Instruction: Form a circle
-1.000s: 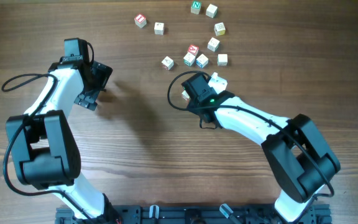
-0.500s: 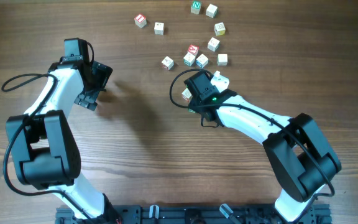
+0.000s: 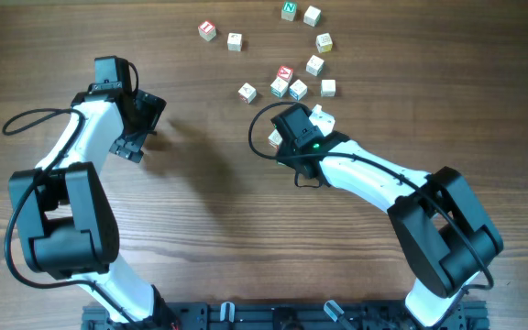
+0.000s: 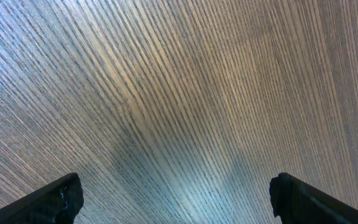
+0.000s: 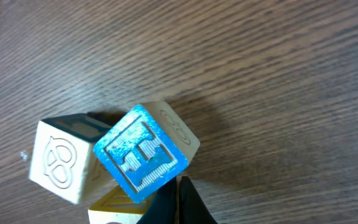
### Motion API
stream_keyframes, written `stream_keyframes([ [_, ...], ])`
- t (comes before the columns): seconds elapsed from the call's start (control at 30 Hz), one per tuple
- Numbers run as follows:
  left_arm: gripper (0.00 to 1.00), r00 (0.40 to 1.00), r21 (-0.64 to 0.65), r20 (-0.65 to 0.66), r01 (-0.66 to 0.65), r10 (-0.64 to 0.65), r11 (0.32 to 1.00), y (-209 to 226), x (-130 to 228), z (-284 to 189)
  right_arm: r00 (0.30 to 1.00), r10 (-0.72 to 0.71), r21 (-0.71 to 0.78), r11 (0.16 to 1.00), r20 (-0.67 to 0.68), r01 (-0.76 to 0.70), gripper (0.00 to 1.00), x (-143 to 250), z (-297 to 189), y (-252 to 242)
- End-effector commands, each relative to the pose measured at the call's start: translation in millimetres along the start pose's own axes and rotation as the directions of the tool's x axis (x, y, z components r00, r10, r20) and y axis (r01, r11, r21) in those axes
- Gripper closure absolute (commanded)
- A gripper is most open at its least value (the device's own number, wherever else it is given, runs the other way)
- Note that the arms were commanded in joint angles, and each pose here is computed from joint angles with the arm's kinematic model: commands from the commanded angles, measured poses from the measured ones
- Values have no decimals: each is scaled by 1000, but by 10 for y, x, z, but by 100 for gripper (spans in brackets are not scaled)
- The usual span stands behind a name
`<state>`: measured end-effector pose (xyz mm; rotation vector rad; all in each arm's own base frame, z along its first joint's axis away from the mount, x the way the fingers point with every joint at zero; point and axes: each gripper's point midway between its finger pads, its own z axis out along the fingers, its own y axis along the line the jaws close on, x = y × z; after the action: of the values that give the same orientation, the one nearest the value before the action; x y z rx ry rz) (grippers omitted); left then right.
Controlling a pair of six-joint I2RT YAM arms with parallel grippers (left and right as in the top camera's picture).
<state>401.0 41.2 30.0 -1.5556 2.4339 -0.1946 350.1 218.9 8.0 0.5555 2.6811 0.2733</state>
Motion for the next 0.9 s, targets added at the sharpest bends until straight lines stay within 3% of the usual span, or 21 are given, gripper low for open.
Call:
stream_keyframes([
  [0.0,0,1000,-9,-6,11,-11,1000,13,3,40,999,-30,5,1000,-22,30,95,61,61,-38],
  [0.4,0,1000,-9,-6,11,-11,1000,13,3,40,999,-7,45,999,-50,9,95,118,-2,-136],
  [0.57,0,1000,-9,-6,11,-11,1000,13,3,40,998,20,98,995,53,-25,95,-92,-281,-249],
  [0.87,0,1000,-9,-6,11,-11,1000,13,3,40,991,76,96,992,109,-87,95,-347,-277,-343],
])
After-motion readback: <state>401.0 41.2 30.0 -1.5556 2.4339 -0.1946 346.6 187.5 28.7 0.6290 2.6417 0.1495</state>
